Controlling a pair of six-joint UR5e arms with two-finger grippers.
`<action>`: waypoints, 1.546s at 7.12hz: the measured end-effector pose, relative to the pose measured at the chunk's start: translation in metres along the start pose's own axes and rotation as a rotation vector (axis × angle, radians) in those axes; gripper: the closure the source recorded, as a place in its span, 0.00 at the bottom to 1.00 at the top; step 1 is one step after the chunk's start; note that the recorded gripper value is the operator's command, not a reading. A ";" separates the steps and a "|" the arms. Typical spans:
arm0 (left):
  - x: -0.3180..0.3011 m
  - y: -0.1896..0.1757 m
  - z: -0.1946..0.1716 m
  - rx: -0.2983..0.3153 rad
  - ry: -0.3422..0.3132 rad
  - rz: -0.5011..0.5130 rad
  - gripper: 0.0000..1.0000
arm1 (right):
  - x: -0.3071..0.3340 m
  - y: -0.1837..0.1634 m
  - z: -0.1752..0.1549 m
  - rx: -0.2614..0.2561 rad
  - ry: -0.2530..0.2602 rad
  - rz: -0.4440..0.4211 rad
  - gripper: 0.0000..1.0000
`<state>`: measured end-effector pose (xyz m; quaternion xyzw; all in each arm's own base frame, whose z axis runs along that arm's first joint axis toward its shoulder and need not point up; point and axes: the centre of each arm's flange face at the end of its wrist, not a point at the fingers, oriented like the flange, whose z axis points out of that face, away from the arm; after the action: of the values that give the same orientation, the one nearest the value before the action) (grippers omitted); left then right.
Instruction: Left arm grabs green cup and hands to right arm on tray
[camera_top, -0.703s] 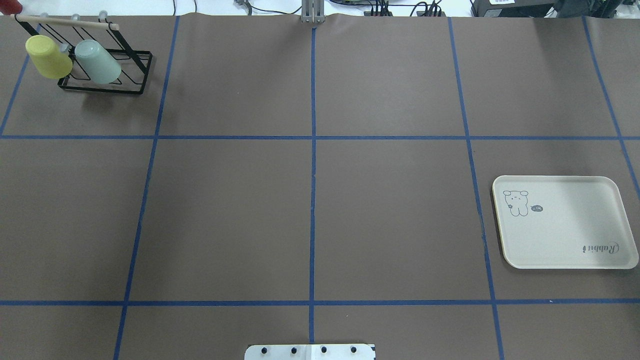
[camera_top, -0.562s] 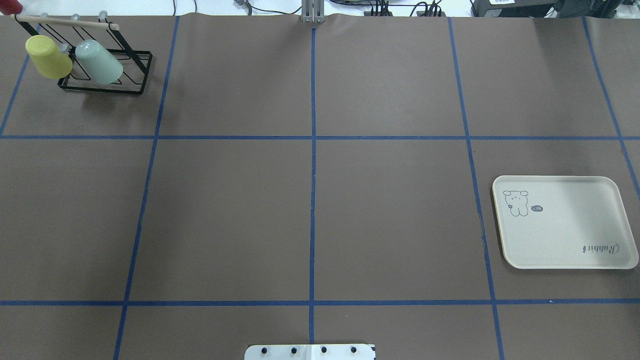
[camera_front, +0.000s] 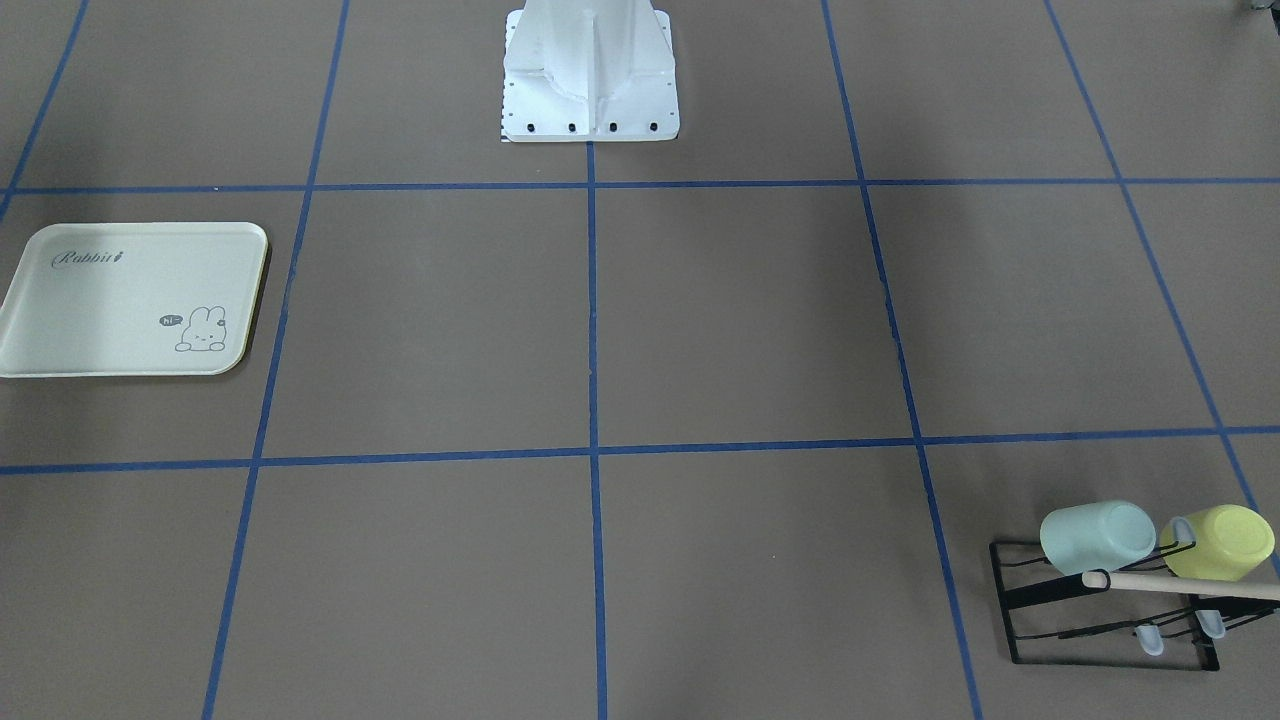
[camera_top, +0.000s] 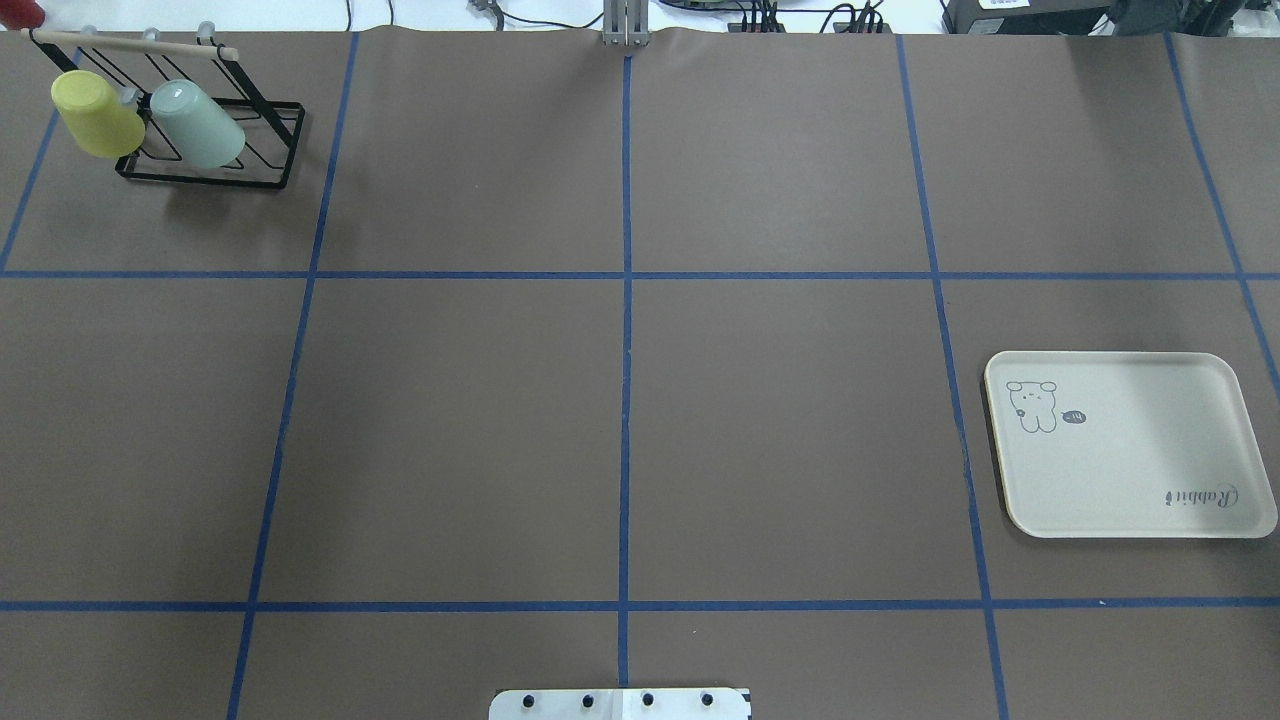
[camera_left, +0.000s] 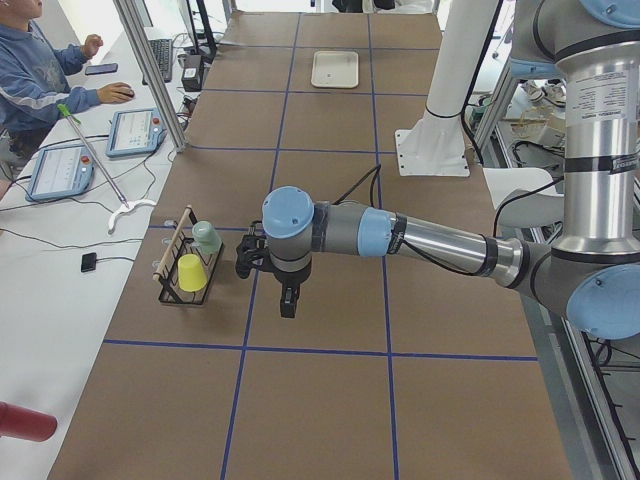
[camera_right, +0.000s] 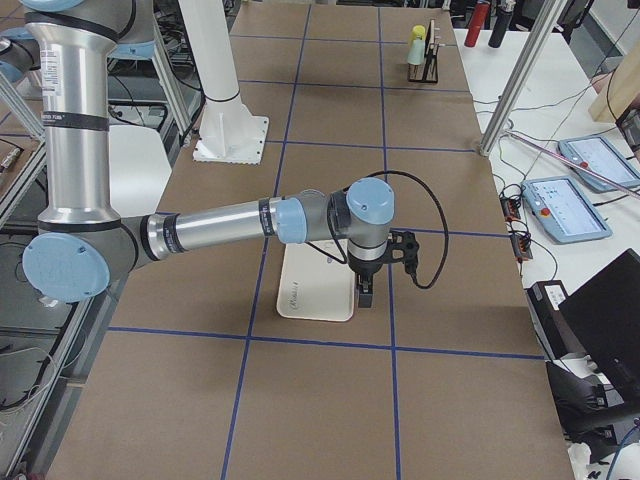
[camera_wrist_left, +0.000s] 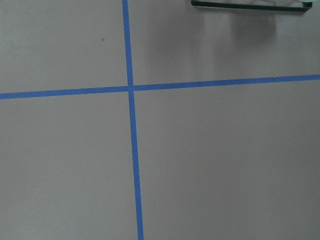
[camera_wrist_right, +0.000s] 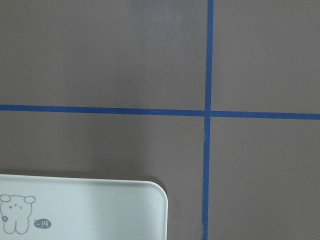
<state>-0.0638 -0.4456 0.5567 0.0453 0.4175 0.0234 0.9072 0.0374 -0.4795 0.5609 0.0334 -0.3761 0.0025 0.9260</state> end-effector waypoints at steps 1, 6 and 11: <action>0.001 0.001 0.000 0.004 0.004 -0.004 0.00 | -0.003 -0.001 0.001 0.011 -0.007 -0.017 0.01; 0.135 -0.067 0.020 -0.009 0.017 -0.050 0.00 | -0.023 0.005 0.011 0.034 -0.118 -0.097 0.01; 0.229 -0.178 0.067 -0.024 -0.063 0.021 0.01 | -0.033 0.007 0.038 0.031 -0.108 -0.174 0.01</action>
<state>0.1367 -0.6088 0.4086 0.0394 0.3881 0.0367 0.9200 -0.0134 -0.4747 0.5655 0.0802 -0.4210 -0.0739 0.9005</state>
